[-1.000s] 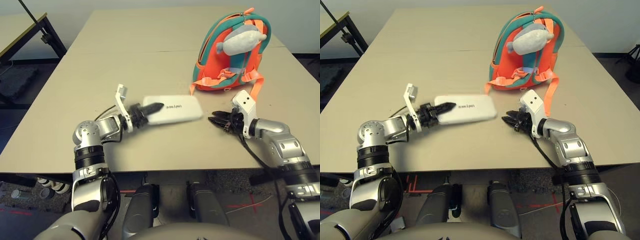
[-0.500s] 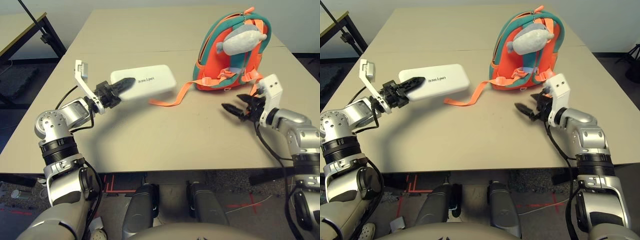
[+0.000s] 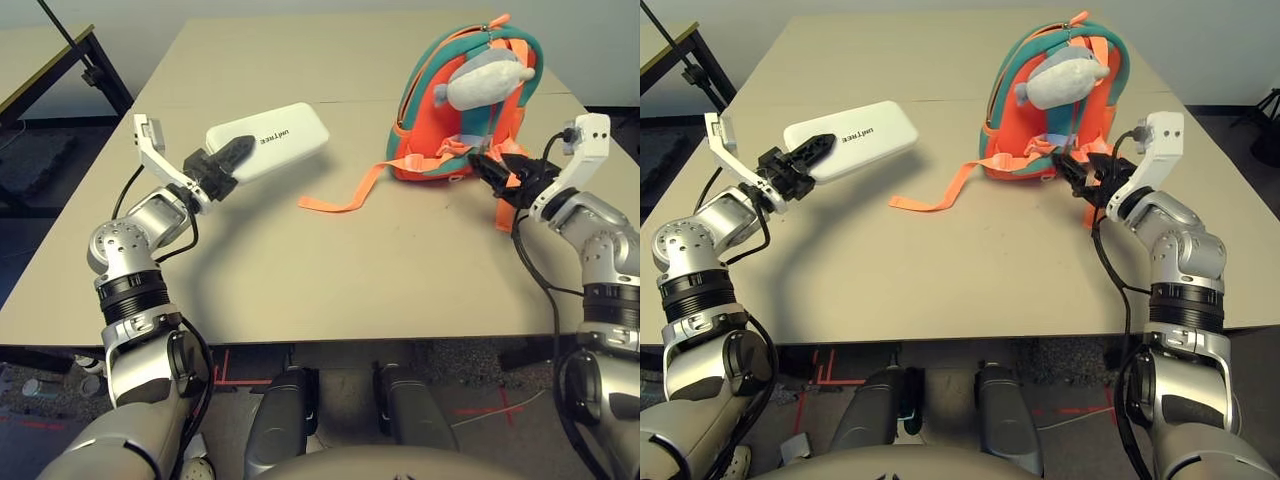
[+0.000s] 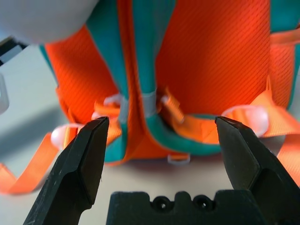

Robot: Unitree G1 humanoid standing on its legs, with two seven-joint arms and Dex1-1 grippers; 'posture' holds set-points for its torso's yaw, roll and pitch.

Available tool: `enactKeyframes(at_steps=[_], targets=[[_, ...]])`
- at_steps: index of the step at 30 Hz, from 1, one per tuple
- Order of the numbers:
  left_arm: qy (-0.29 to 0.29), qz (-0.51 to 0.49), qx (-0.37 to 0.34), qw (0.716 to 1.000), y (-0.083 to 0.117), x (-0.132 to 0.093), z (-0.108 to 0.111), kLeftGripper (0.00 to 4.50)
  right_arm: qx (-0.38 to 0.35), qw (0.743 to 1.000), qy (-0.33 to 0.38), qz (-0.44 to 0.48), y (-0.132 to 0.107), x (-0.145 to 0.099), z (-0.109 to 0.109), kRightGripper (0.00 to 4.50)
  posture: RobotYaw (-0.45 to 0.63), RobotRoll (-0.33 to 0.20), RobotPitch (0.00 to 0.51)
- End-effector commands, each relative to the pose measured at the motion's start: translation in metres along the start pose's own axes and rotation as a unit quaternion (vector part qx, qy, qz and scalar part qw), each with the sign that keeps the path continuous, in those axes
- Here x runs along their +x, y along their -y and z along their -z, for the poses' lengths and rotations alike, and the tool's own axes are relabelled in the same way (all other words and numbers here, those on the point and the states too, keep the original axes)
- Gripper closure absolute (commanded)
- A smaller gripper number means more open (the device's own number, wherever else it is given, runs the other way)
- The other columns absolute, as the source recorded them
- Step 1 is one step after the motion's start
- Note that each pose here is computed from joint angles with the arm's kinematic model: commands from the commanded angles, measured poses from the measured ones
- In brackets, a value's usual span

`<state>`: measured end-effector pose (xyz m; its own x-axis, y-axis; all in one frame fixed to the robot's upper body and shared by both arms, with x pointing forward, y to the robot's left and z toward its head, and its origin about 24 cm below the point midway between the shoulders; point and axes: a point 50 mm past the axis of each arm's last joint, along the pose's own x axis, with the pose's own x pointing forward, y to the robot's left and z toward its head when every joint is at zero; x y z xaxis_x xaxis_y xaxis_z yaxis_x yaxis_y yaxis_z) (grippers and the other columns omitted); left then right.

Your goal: Put the pencil case into the backpack and zip it.

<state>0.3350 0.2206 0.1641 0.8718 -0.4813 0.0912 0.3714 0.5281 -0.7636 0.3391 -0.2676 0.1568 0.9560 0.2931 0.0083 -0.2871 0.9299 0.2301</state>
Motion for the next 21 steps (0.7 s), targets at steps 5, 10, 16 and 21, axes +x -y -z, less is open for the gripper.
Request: enactKeyframes(at_steps=[5,10,16,21], targets=[[0.002,0.008,0.005,1.000,0.004,0.003,0.003,3.26,0.000,1.000,0.017,-0.007,-0.009,0.026,0.001,0.00,-0.15,0.000,0.104],[0.000,0.010,0.005,1.000,0.006,0.005,0.006,3.26,-0.002,1.000,0.021,-0.005,-0.011,0.041,0.004,0.00,-0.15,0.000,0.104],[-0.005,0.012,0.007,1.000,0.008,0.005,0.010,3.26,-0.015,1.000,0.020,-0.001,-0.012,0.050,0.009,0.00,-0.14,0.000,0.105],[-0.009,0.012,0.007,1.000,0.008,0.006,0.012,3.26,-0.022,0.999,0.023,-0.012,-0.013,0.051,0.010,0.59,-0.15,0.000,0.108]])
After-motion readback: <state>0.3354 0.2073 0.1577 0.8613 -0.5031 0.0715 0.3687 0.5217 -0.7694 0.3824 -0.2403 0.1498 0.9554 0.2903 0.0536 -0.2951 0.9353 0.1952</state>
